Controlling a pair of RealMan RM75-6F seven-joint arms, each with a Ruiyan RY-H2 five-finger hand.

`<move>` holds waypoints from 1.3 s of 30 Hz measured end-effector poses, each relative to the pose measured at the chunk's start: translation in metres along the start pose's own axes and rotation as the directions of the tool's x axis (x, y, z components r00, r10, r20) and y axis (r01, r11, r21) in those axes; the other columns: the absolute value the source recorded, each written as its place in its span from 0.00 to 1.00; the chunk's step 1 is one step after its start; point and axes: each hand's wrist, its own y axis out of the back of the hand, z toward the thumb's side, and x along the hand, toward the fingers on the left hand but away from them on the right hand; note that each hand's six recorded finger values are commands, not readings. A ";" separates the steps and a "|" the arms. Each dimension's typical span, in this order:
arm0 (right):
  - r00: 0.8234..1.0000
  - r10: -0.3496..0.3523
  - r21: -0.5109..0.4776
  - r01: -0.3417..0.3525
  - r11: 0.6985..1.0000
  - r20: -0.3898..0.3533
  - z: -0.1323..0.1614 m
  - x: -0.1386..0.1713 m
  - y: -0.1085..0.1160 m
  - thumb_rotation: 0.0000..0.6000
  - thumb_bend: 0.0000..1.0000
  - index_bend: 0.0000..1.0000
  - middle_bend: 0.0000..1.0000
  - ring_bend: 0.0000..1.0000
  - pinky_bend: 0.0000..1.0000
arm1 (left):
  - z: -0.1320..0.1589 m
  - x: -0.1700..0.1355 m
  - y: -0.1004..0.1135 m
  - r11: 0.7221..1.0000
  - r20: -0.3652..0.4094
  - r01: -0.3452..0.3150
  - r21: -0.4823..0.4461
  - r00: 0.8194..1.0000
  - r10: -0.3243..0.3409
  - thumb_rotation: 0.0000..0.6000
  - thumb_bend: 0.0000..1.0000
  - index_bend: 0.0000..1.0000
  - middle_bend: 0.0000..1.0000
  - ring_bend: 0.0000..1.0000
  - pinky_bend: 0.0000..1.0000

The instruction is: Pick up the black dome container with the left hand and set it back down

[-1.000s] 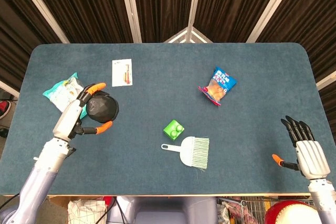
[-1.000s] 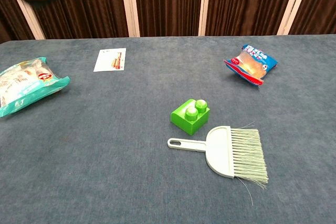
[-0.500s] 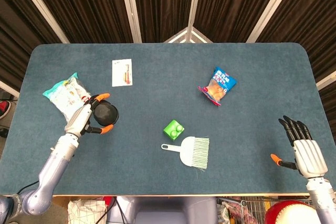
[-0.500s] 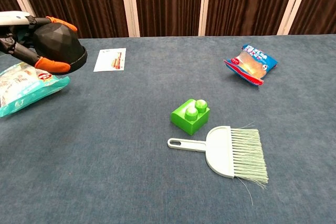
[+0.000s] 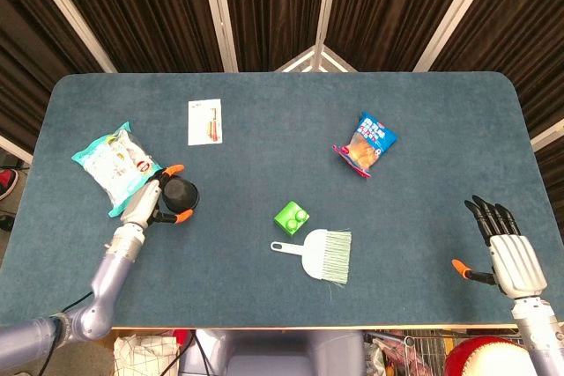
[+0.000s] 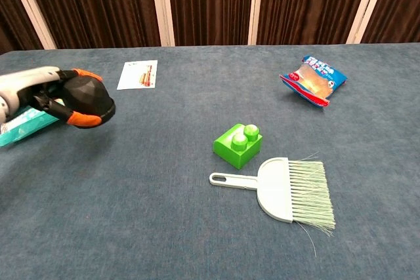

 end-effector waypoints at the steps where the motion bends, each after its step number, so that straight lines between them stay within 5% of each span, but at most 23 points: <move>1: 1.000 0.003 -0.002 -0.003 1.000 0.000 0.000 0.000 -0.001 1.00 0.21 0.00 0.01 0.08 0.00 | 0.001 0.002 -0.004 1.000 0.004 0.005 -0.005 1.000 -0.005 1.00 0.60 0.14 0.36 0.00 0.00; 20: 1.000 0.012 -0.001 -0.012 1.000 0.002 0.000 -0.002 -0.003 1.00 0.21 0.00 0.01 0.08 0.00 | -0.006 0.019 -0.027 0.995 -0.043 -0.003 0.095 0.999 0.007 1.00 0.59 0.14 0.33 0.00 0.00; 28: 1.000 0.017 -0.005 -0.017 1.000 0.008 -0.001 -0.001 -0.003 1.00 0.21 0.00 0.01 0.08 0.00 | 0.002 0.018 -0.031 0.986 -0.048 0.024 0.165 0.999 -0.016 1.00 0.58 0.10 0.08 0.00 0.00; 39: 1.000 0.008 -0.001 -0.008 1.000 0.008 -0.001 -0.001 0.001 1.00 0.21 0.00 0.01 0.08 0.00 | 0.004 0.011 -0.030 0.977 -0.067 0.081 0.198 0.995 -0.069 1.00 0.58 0.10 0.04 0.00 0.00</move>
